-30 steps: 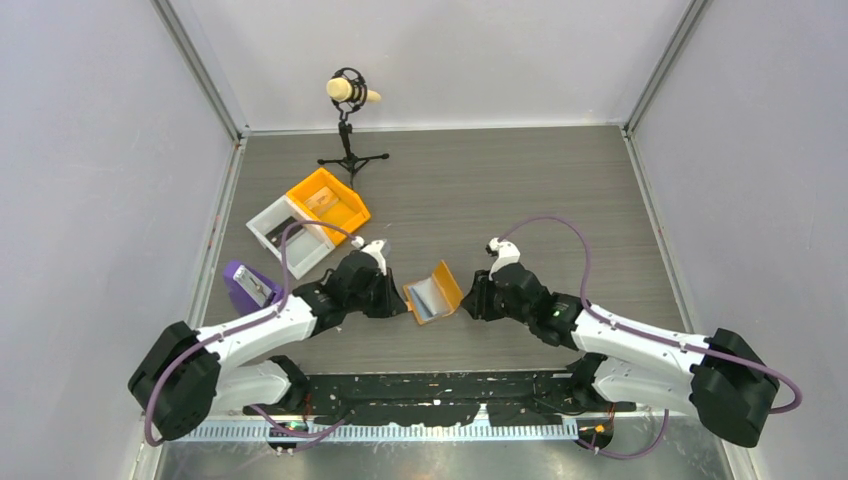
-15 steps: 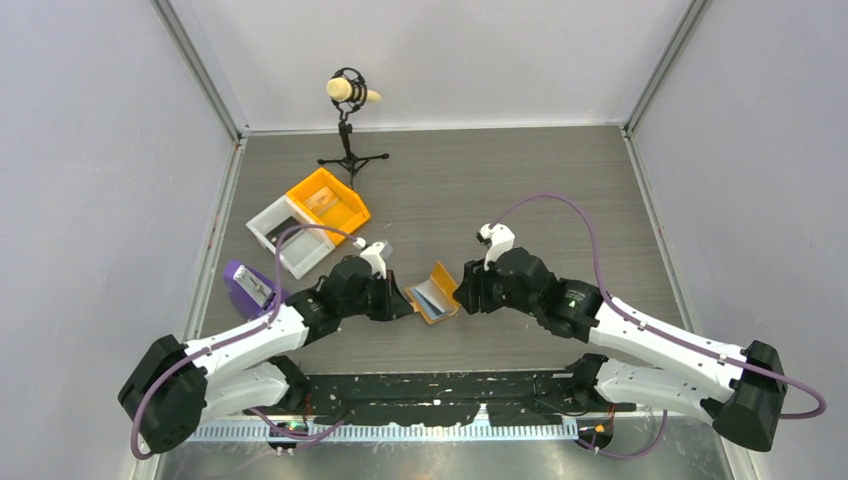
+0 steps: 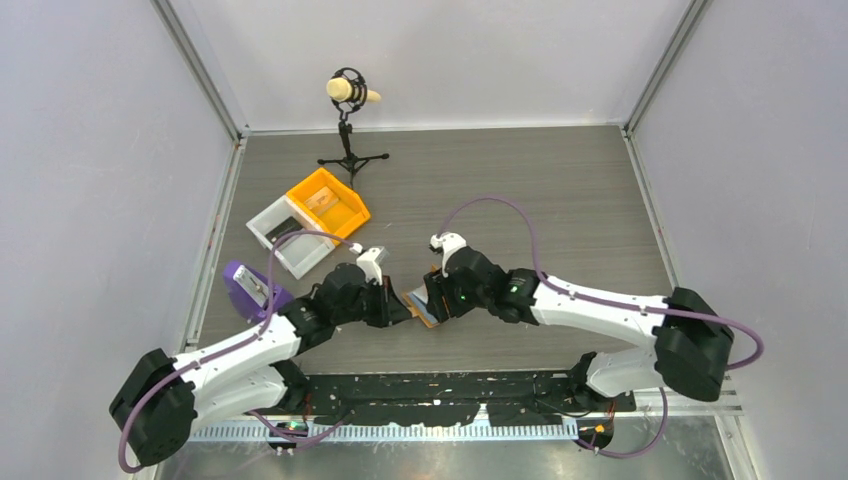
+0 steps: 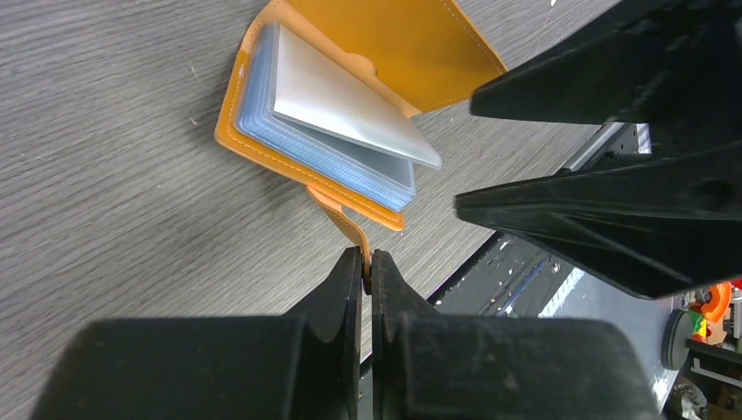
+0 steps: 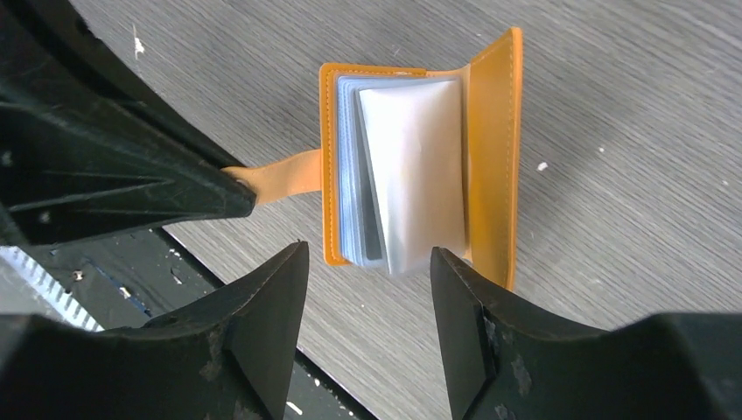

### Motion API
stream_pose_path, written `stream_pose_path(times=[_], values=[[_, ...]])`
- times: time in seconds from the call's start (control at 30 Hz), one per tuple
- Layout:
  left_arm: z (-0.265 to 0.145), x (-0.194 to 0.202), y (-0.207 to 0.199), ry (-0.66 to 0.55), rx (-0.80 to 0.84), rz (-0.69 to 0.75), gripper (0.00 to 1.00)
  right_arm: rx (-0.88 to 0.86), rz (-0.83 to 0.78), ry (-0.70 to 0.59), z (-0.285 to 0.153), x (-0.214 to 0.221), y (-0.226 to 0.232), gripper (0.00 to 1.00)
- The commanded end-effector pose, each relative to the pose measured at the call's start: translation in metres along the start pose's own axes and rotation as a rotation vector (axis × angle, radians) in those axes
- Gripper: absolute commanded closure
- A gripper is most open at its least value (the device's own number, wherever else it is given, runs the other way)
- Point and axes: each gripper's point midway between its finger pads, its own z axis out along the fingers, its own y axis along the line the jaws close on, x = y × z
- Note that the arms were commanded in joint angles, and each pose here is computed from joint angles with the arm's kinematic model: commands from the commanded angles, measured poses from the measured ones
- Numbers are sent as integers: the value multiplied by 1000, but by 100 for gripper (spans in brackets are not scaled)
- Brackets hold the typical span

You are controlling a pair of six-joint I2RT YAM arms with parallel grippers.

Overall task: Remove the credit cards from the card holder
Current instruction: Open the card holder at the center of the board.

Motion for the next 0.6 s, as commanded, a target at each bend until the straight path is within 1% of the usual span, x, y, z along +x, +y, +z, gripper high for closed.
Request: stream_pose_path(times=[0.0, 0.1, 0.2, 0.27, 0.33, 0.4, 0.43, 0.5, 0.57], values=[[-5, -7, -10, -47, 50, 33, 100, -41, -39, -53, 13, -23, 18, 39], [-7, -5, -7, -40, 36, 42, 100, -9, -45, -23, 28, -15, 12, 40], [-8, 0, 1, -22, 3, 43, 100, -29, -59, 22, 40, -4, 14, 41], [-9, 1, 1, -18, 6, 46, 100, 6, -58, 45, 46, 3, 8, 43], [-10, 2, 1, -13, 3, 49, 100, 58, -48, 46, 47, 7, -1, 47], [-11, 4, 6, -5, -24, 48, 100, 94, -36, 34, 46, 9, -9, 52], [-11, 6, 11, -2, -45, 45, 100, 105, -33, 32, 44, 11, -12, 56], [-12, 8, 16, 6, -68, 44, 100, 133, -14, 27, 41, 14, -19, 61], [-11, 12, 18, 17, -67, 45, 100, 162, 4, 14, 39, 16, -25, 64]])
